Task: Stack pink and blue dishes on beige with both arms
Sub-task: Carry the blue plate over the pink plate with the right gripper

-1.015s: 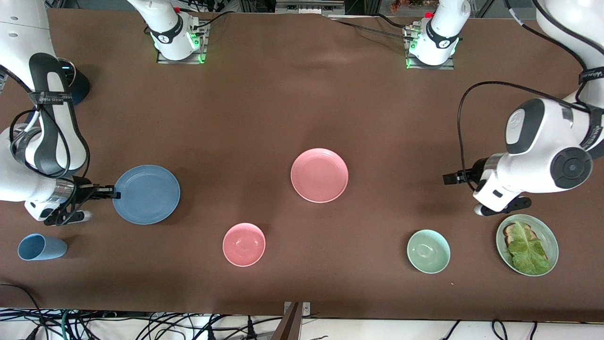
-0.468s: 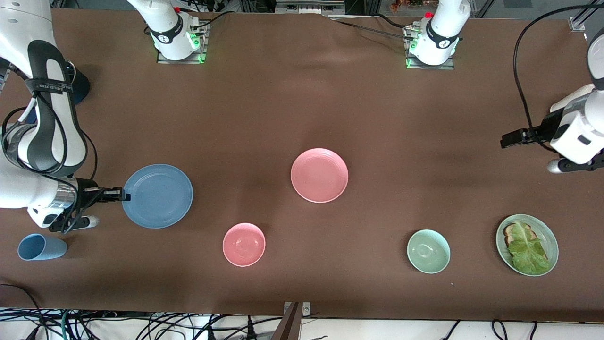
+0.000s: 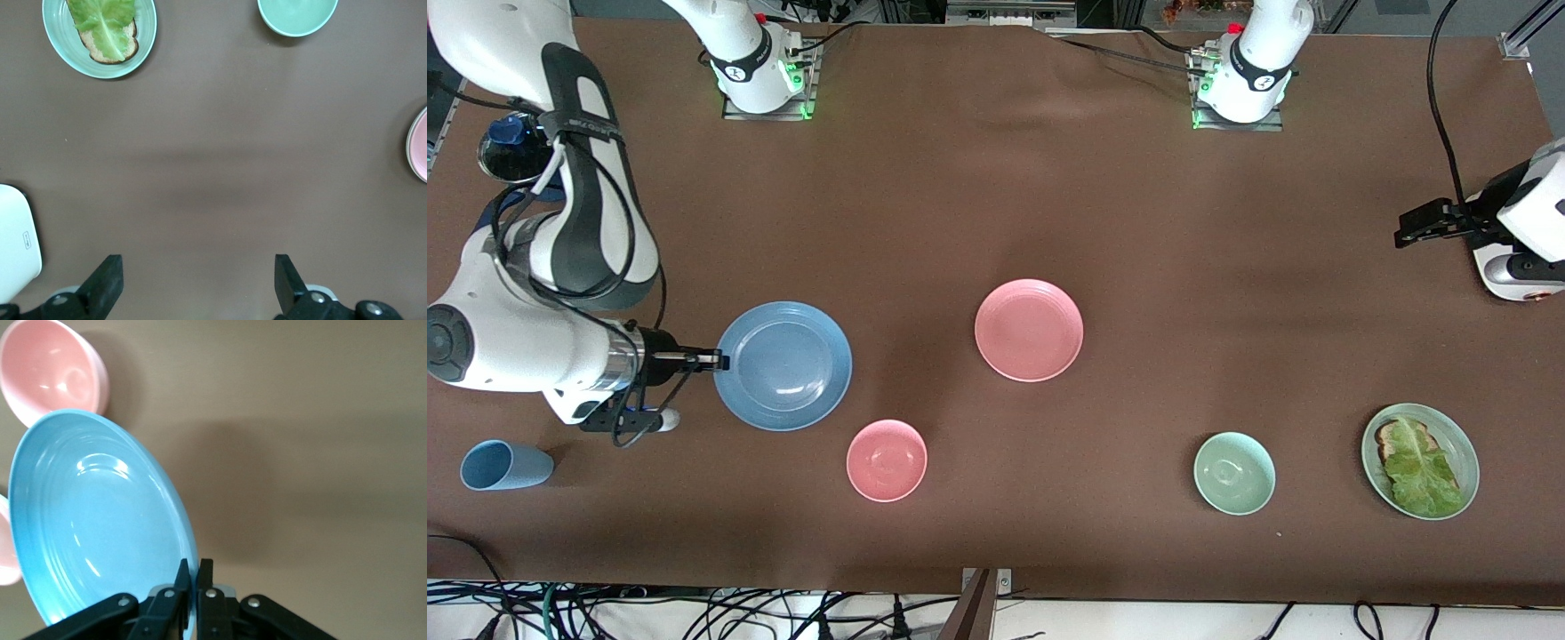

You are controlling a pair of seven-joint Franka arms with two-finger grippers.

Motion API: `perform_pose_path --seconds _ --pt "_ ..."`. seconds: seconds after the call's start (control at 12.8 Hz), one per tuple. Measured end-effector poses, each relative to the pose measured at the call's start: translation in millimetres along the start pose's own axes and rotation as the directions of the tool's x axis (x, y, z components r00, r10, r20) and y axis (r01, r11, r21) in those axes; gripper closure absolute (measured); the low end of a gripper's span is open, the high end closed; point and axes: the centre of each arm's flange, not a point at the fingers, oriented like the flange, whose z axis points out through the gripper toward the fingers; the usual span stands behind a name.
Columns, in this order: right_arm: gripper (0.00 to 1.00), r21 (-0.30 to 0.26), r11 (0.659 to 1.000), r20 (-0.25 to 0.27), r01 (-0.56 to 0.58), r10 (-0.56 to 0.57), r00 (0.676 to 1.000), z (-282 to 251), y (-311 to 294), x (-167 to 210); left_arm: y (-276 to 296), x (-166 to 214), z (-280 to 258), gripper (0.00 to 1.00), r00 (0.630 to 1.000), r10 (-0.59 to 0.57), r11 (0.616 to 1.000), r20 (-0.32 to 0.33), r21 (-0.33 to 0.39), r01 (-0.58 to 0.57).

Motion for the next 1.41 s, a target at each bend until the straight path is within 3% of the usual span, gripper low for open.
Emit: perform_pose_path --seconds 0.39,0.7,0.94,1.41 --pt "0.94 -0.026 0.985 -0.005 -0.170 0.170 0.985 24.9 -140.9 -45.0 22.9 -0.9 -3.2 0.00 0.998 0.058 0.998 -0.003 0.003 -0.058" --pt "0.94 -0.026 0.951 -0.034 -0.308 0.307 0.951 65.2 -241.2 -94.1 28.9 -1.2 -4.1 0.00 0.997 0.073 0.997 -0.005 0.005 -0.073" --pt "0.94 -0.026 0.928 -0.044 -0.372 0.370 0.928 97.6 -282.8 -123.7 28.2 -2.3 -7.3 0.00 0.997 0.073 0.997 -0.011 0.005 -0.073" --pt "0.94 -0.003 0.882 -0.066 -0.471 0.470 0.880 147.1 -318.8 -146.7 28.1 -2.7 -7.9 0.00 0.997 0.075 0.997 -0.012 0.005 -0.075"
